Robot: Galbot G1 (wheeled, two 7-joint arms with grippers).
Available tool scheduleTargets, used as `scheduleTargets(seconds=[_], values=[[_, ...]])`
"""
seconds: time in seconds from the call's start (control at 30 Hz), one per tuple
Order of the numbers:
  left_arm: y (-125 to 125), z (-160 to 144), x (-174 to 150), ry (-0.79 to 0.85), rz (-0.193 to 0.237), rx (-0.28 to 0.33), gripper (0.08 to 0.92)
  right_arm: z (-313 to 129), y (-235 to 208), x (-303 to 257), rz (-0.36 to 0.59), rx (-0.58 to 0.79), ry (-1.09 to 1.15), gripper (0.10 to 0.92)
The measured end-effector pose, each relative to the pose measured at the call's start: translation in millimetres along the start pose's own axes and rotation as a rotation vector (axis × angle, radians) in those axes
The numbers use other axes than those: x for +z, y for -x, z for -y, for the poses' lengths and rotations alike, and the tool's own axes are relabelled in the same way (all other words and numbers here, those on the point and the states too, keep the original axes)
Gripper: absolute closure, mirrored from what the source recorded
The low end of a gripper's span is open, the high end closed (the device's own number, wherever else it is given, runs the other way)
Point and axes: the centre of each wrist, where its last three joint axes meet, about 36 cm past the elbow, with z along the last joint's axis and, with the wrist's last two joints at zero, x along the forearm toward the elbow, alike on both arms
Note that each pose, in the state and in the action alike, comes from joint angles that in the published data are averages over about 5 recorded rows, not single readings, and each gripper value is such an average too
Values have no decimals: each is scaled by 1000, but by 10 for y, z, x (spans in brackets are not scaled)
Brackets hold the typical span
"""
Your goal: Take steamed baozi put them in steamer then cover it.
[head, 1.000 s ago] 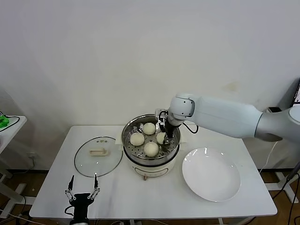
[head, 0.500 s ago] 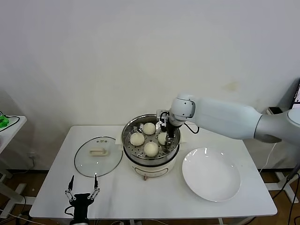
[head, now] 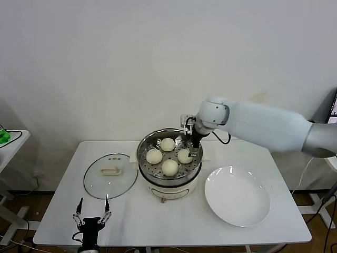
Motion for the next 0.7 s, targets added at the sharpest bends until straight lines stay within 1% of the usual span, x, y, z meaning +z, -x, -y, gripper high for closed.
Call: scheduleTargets(seconds=[0.2,0.4,0.57,0.7], values=[[76,-31,-98,-16,-19,-4,177,-51,-265,108,84,107,26,200],[158,-70,-174,-3,-40,-13,177,-235,-423,319,191,256,72,200],[174,-79,-187,0,-56,-5,177,-447,-486,616,282,400,140,199],[159,-66,-195,-4,-66,10,177,-678,-456,867,358,514,204,200]])
